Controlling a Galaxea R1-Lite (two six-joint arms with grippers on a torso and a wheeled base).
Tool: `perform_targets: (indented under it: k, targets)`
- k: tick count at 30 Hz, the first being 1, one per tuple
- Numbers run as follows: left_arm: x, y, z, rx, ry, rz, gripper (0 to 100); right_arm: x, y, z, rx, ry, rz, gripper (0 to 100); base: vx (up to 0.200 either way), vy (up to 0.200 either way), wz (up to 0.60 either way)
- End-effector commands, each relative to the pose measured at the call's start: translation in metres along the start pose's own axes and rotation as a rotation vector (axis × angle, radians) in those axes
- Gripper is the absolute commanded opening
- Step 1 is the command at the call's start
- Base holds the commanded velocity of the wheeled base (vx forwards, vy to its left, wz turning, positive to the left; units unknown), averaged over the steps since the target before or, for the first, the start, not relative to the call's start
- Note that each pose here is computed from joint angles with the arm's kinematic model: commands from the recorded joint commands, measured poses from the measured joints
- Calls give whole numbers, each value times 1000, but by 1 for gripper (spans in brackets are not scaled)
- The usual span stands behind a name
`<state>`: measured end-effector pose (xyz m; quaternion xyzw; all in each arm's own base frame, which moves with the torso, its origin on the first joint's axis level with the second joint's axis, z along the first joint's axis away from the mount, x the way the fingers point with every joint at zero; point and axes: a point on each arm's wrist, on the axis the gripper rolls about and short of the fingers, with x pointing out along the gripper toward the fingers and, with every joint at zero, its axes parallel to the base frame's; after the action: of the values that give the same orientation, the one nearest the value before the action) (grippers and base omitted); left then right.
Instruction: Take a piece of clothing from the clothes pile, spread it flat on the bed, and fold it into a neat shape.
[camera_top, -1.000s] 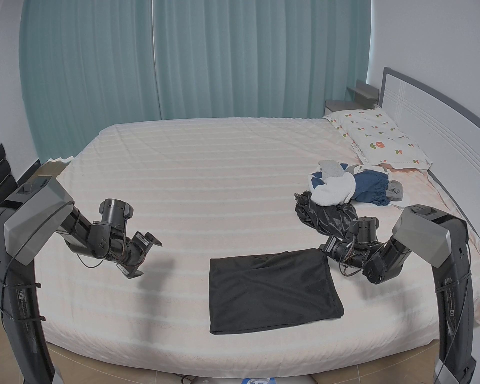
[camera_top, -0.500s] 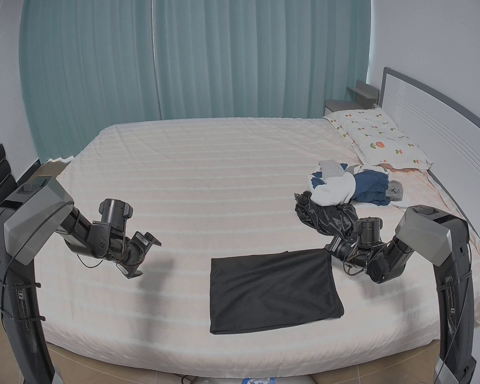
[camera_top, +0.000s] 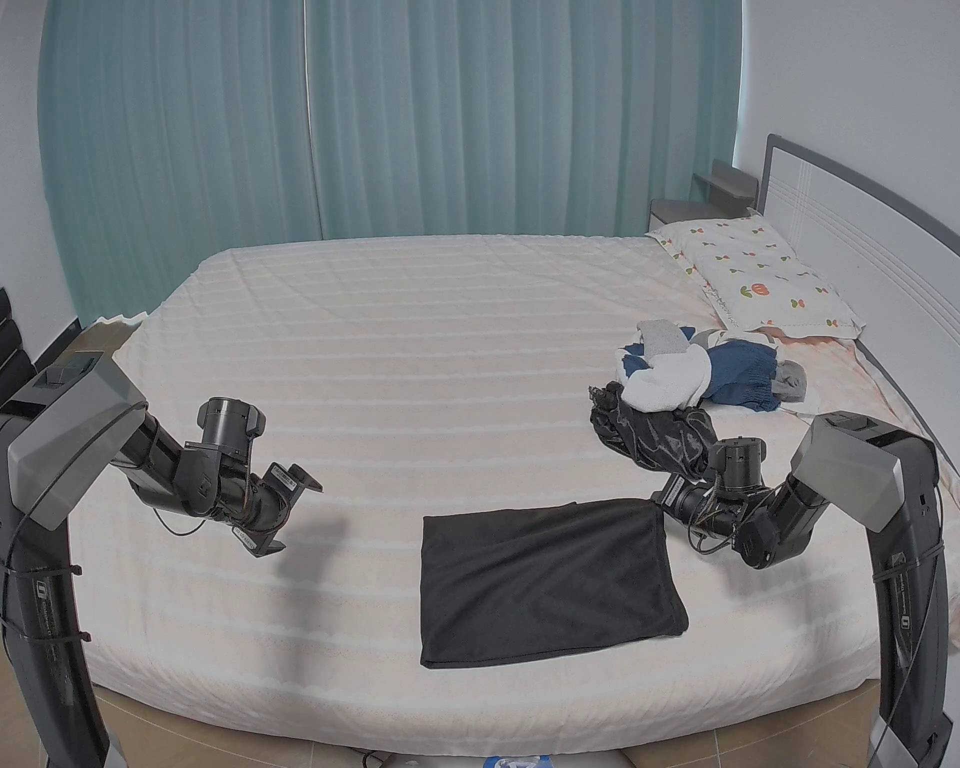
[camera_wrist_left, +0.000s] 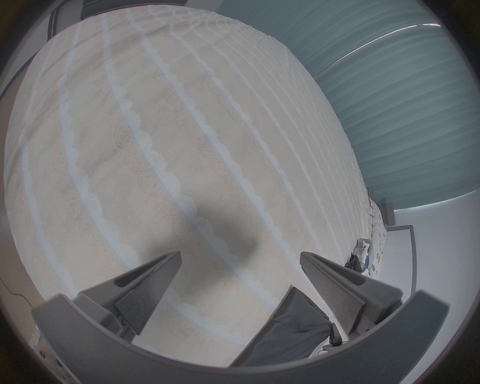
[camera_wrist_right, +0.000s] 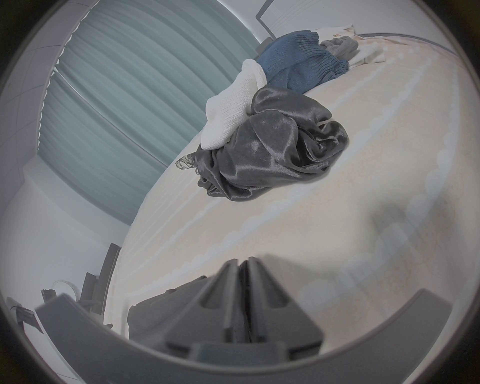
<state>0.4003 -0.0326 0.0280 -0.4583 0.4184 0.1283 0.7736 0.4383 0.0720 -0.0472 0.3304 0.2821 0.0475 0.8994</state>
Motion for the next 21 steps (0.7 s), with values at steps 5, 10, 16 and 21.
perform_targets:
  k: [5,10,16,21]
  targets:
    - [1,1,0,-1,1,2,100,-46,12,2,-13,30,28,100,0,0,0]
    - [1,0,0,-1,2,1,100,-94,8,-13,-17,132,80,100,0,0,0]
    - [1,0,0,-1,2,1,100,-127,-6,-49,-44,236,122,100,0,0,0]
    - [1,0,0,-2,2,0,100,-138,-12,-69,-58,298,103,100,0,0,0]
